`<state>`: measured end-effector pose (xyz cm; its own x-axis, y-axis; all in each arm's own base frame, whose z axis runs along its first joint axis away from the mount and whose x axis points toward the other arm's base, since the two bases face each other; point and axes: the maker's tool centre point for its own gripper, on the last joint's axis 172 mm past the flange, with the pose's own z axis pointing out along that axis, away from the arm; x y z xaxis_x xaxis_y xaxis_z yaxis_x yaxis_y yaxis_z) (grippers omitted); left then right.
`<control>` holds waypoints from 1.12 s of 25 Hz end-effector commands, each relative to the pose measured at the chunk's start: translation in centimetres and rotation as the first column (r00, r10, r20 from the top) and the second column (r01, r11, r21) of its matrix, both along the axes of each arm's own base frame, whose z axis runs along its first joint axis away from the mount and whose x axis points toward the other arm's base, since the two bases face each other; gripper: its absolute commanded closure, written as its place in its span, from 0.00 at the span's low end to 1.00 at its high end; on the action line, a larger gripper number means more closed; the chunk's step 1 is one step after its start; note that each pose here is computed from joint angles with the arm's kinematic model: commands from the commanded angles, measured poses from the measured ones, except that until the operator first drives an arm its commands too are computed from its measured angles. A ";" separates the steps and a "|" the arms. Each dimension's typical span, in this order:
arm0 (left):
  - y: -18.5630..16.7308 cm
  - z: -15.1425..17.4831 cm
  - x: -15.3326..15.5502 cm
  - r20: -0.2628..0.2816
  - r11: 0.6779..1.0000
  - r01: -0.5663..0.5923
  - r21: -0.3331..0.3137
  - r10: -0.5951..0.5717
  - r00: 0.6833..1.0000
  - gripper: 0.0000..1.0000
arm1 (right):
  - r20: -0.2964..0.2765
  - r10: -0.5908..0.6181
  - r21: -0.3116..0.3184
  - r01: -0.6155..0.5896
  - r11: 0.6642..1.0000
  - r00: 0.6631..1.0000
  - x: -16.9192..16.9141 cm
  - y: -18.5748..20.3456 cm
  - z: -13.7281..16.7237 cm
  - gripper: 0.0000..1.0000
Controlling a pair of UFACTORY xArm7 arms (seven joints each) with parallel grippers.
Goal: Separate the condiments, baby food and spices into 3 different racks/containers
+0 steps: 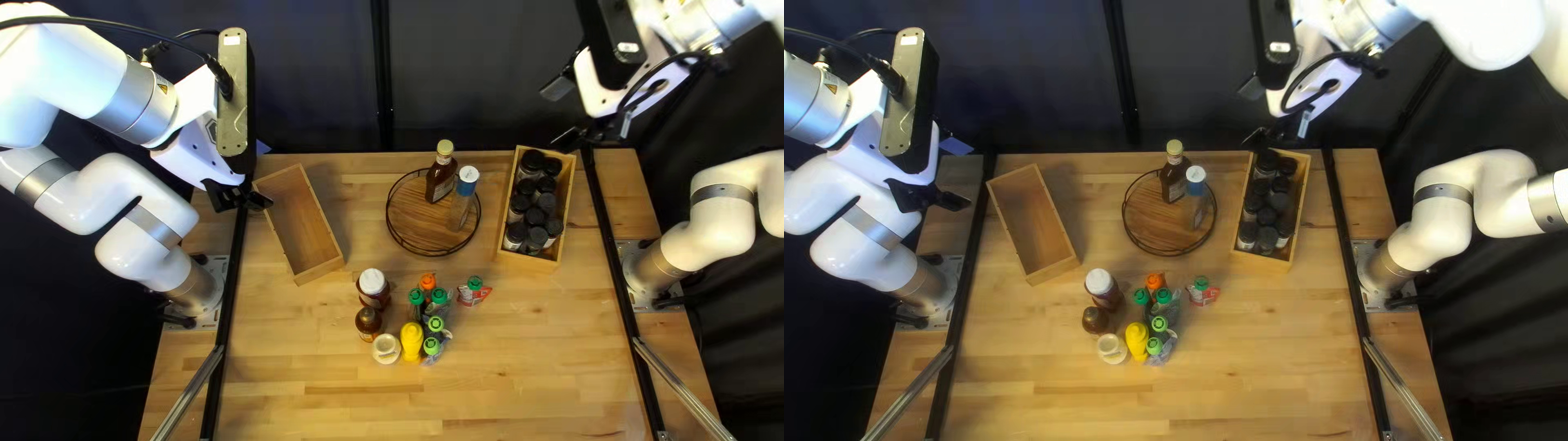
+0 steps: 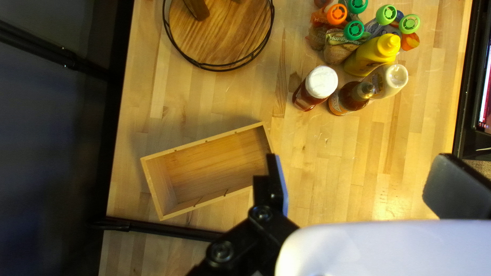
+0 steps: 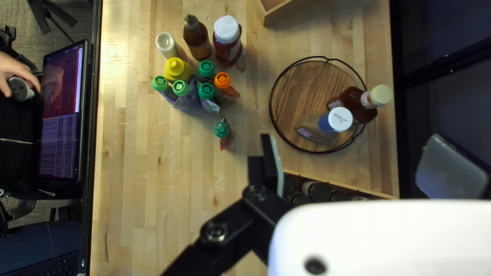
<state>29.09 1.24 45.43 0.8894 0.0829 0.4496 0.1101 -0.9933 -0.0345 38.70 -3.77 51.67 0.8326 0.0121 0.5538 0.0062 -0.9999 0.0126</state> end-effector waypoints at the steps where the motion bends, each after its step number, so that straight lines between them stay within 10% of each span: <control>1: 0.0 0.0 0.0 0.000 1.000 0.000 0.000 0.000 1.000 0.00 | 0.000 0.000 0.000 0.000 1.000 1.000 0.0 0.0 0.0 0.00; 17: -2.6 0.1 3.4 0.031 0.999 -0.008 -0.033 0.009 0.999 0.00 | 0.000 0.000 0.000 0.000 1.000 1.000 0.0 0.0 0.0 0.00; 28: -10.1 -7.4 9.5 -0.156 0.962 0.256 -0.093 -0.268 0.951 0.00 | 0.000 0.000 0.000 0.000 1.000 1.000 0.0 0.0 0.0 0.00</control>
<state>37.43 -6.92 40.42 0.9366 -0.0622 0.3449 -0.0757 -0.9968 0.0257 38.70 -3.76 51.66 0.8325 0.0122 0.5538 0.0063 -0.9999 0.0126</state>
